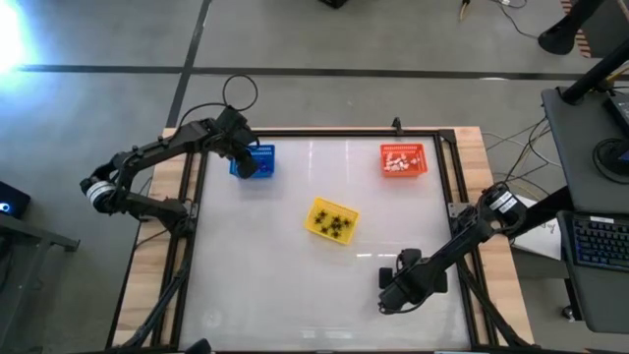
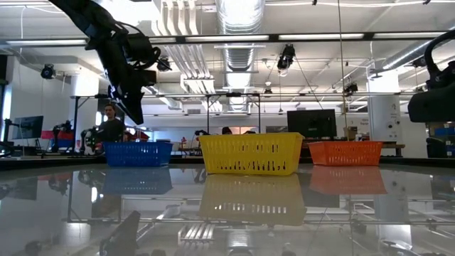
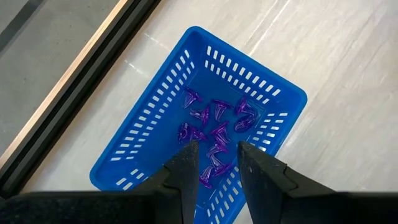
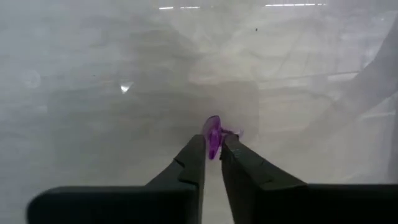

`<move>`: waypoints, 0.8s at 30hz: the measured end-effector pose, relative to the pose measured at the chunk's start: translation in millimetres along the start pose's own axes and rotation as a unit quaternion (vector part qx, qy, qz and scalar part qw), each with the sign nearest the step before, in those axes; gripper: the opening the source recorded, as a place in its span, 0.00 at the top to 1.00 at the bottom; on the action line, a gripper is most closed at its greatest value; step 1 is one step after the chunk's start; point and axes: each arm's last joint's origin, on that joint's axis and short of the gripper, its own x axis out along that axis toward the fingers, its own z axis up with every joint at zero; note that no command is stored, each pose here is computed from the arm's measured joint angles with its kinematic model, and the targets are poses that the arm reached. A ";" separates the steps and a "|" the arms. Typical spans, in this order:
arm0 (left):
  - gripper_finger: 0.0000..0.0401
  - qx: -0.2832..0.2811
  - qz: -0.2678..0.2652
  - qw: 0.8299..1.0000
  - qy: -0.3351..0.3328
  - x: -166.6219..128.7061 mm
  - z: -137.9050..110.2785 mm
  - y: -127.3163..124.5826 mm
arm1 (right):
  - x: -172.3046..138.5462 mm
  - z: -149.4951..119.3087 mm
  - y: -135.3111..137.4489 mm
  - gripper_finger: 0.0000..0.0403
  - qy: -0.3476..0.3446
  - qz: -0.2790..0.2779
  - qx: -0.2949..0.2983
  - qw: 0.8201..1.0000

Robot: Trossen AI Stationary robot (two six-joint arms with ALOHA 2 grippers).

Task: Sort Halloween decoration
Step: Put the purple witch hat toy into the blue bin

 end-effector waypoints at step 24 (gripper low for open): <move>0.77 0.001 0.000 1.000 0.000 0.0 0.0 0.0 | -36.1 -8.0 13.3 0.98 0.010 0.052 -0.009 0.999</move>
